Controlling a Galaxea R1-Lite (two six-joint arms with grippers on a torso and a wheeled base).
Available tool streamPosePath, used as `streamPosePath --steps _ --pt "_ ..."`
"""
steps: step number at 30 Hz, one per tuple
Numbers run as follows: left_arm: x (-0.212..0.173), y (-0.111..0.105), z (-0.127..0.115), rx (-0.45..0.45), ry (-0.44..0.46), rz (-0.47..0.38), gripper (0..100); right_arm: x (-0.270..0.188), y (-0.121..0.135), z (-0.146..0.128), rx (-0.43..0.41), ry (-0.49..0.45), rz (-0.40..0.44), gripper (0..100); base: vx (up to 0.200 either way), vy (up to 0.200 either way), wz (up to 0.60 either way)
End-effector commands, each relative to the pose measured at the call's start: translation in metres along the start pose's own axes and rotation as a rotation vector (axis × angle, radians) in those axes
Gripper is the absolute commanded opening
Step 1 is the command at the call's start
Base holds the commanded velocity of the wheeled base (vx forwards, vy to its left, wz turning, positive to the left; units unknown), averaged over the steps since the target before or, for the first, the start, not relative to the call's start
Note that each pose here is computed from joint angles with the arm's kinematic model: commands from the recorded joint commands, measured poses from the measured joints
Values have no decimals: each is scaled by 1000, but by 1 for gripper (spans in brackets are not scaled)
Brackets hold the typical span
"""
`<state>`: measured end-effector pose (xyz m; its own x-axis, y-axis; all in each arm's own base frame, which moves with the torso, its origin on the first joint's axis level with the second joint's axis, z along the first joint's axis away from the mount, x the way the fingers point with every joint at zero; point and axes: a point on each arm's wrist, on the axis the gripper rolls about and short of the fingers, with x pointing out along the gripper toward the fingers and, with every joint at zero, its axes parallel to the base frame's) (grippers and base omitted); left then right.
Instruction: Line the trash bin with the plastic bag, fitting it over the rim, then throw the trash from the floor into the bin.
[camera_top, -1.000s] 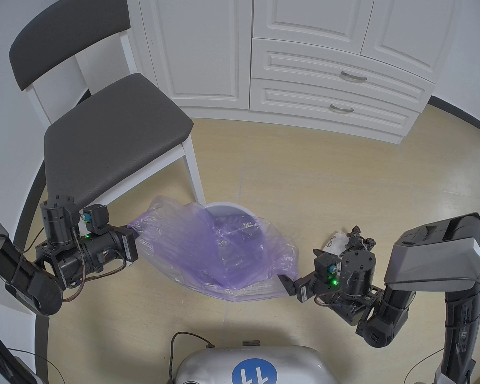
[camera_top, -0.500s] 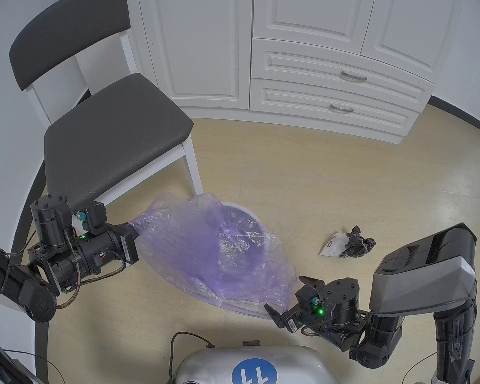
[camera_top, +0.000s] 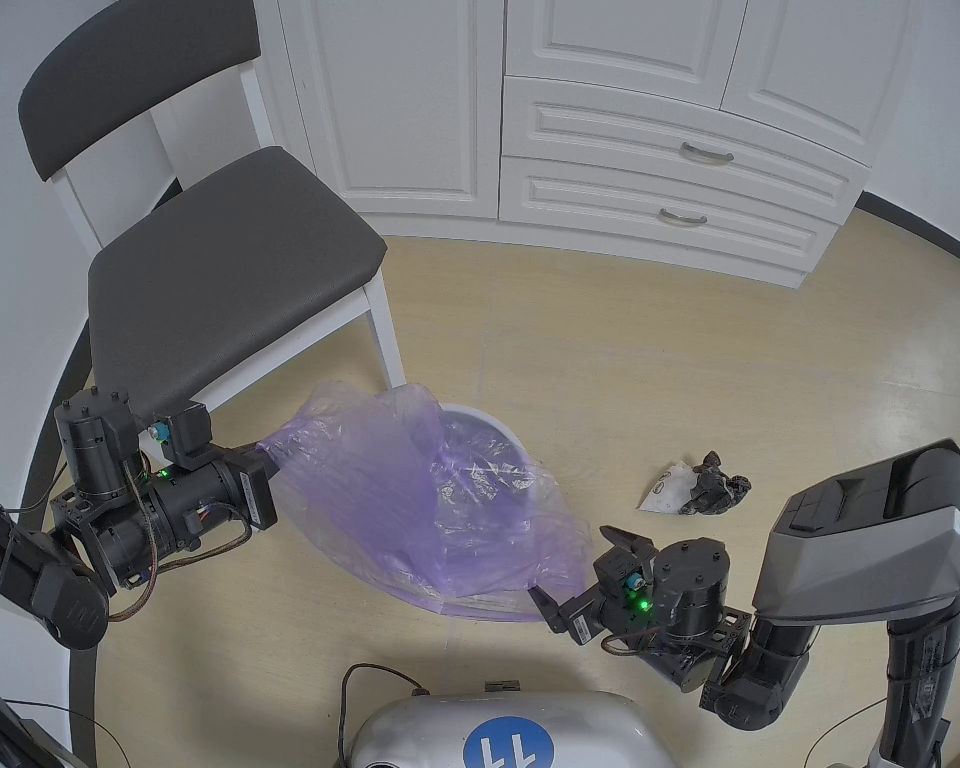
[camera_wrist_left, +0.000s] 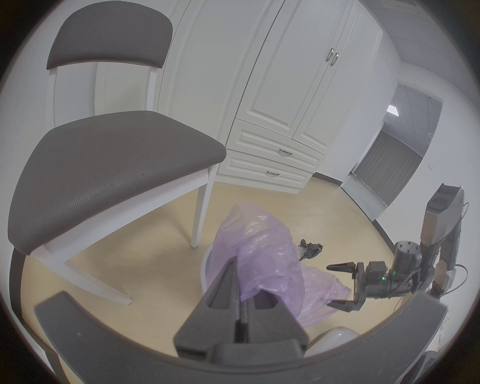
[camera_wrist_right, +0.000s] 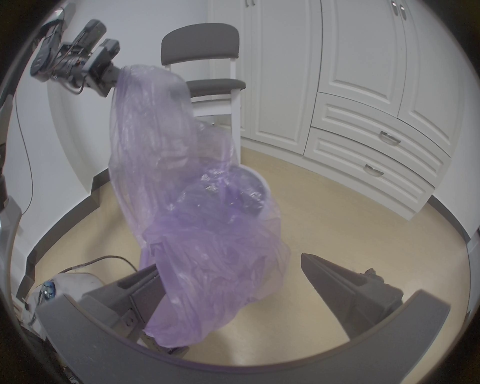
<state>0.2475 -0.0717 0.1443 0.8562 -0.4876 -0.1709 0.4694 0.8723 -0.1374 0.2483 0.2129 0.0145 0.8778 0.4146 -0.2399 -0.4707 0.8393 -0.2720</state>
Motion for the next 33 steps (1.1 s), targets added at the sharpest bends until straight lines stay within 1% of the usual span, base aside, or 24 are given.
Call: streamPosePath --steps 1,8,9,15,20,23,24,25,28,30,31,32,33 --pt "0 0 0 1 -2 0 0 -2 -13 13 21 -49 -39 100 0 0 0" --pt "-2 -1 1 2 -7 -1 0 -2 -17 12 21 -48 -49 100 0 0 0" --pt "-2 -1 1 2 -7 -1 0 -1 -17 13 20 -49 -49 0 0 0 0" --pt "-1 -1 1 1 -5 -1 0 0 -18 14 31 -57 -54 0 0 0 0" --pt "-1 -1 2 2 -7 -1 0 2 -29 14 39 -58 -85 0 0 0 0" --pt "2 1 2 0 -7 1 0 2 -46 16 53 -64 -129 0 0 0 0" --pt "2 1 2 0 -7 2 0 2 -47 16 54 -64 -134 0 0 0 0" --pt "2 2 2 -2 -9 5 0 5 -59 15 60 -65 -170 0 0 0 0" --pt "3 3 3 -4 -11 6 0 12 -74 15 71 -75 -225 0 0 0 0" --pt "4 3 5 -19 -17 6 0 17 -86 16 77 -86 -262 0 0 0 0" --pt "4 3 6 -45 -23 6 0 19 -95 17 83 -95 -293 0 0 0 0" --pt "4 3 6 -45 -23 6 0 19 -95 17 83 -95 -293 0 0 0 0" --pt "4 4 8 -69 -28 10 0 19 -103 17 88 -98 -317 0 0 0 0"
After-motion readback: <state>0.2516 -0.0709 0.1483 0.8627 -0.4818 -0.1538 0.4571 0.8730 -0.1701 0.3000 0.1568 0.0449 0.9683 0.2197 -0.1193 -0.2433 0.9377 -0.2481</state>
